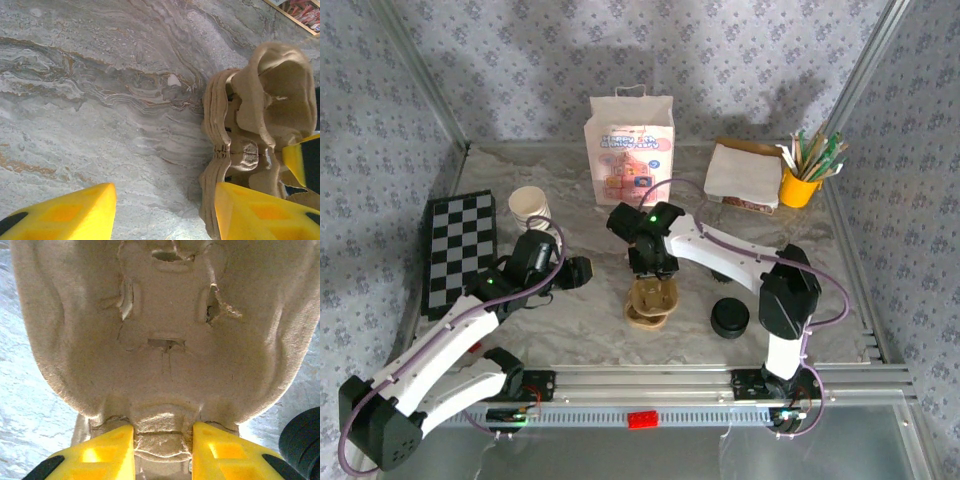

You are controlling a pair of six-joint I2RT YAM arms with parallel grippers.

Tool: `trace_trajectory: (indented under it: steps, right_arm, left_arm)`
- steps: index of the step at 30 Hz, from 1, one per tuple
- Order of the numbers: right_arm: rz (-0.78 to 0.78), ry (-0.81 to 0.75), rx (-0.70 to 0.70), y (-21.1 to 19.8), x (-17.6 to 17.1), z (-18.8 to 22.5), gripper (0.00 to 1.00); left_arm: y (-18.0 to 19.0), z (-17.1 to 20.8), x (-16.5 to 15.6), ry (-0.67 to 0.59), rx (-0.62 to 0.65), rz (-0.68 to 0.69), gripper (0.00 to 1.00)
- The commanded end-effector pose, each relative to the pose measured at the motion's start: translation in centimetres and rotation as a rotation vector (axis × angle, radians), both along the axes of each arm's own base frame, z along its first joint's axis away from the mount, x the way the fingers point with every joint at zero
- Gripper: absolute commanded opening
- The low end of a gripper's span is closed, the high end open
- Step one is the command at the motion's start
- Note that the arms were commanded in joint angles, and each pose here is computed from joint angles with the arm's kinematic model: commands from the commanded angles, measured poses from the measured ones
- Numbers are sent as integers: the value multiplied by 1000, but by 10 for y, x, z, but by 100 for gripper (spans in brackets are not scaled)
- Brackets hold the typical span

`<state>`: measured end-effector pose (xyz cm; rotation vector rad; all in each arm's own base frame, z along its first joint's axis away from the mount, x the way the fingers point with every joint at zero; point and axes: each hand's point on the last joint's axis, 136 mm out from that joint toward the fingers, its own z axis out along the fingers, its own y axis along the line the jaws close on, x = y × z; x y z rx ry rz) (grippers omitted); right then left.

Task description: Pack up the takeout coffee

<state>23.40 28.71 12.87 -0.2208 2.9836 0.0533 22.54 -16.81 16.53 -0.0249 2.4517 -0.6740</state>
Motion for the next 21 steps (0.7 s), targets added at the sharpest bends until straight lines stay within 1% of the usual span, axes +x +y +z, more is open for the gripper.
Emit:
trace_trajectory:
  steps: [1,4,8,11,14,17,21]
  right_arm:
    - [70,52,-34,0,-4,-12,30]
    - [77,69,-38,1,-4,-19,30]
    - [75,68,-47,-3,-2,-22,34]
    - [75,50,-40,-2,-1,-19,39]
    - [76,47,-47,-4,-2,-19,40]
    - [70,52,-47,-5,-3,-22,45]
    - [63,56,-37,-2,-3,-26,45]
  left_arm:
    - [-4,11,2,-6,-35,1,54]
    - [-5,11,3,-1,-35,1,54]
    - [-6,10,3,4,-37,1,54]
    - [-6,12,4,1,-37,3,55]
    - [-7,11,5,6,-35,2,55]
    - [-8,10,6,10,-33,-2,55]
    - [-8,11,7,11,-32,-1,55]
